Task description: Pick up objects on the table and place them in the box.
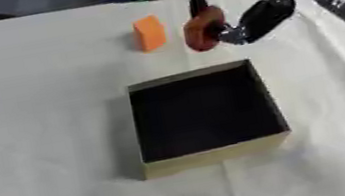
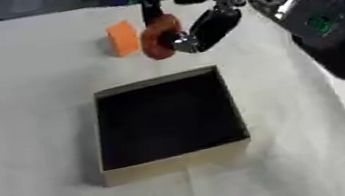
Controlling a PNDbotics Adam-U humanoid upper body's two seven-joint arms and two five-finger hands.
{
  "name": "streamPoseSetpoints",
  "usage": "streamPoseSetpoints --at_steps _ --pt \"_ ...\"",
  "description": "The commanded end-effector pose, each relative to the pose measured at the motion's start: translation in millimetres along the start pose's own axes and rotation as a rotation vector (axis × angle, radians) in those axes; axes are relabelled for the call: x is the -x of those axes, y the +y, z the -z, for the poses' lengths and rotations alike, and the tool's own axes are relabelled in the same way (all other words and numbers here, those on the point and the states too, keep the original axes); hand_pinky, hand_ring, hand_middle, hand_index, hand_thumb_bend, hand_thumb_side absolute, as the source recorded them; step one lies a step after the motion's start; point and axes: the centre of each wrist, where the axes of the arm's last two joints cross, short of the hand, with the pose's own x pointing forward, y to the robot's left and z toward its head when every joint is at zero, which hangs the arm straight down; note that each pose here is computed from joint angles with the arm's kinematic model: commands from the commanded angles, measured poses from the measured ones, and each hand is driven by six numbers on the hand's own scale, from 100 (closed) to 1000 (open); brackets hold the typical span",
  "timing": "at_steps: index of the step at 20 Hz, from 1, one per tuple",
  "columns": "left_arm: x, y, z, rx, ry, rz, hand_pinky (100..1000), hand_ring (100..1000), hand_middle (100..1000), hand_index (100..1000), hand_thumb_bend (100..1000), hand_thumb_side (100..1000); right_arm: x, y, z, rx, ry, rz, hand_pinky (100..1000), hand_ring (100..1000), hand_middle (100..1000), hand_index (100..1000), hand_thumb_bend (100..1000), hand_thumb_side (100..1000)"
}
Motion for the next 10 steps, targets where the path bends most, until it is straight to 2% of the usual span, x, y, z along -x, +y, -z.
streamPoseSetpoints --at_steps 1,10 --pt "-3.4 6.3 5.9 0.004 -0.028 0.021 583 577 651 775 100 721 -0.3 0.0 -5.0 0.019 -0.011 -0.040 767 703 507 635 100 100" --pt "-3.6 6.1 6.4 0.002 -0.029 0.020 582 583 651 774 100 723 -0.9 39.3 -16.4 0.016 -0.023 -0.021 765 698 508 636 100 100"
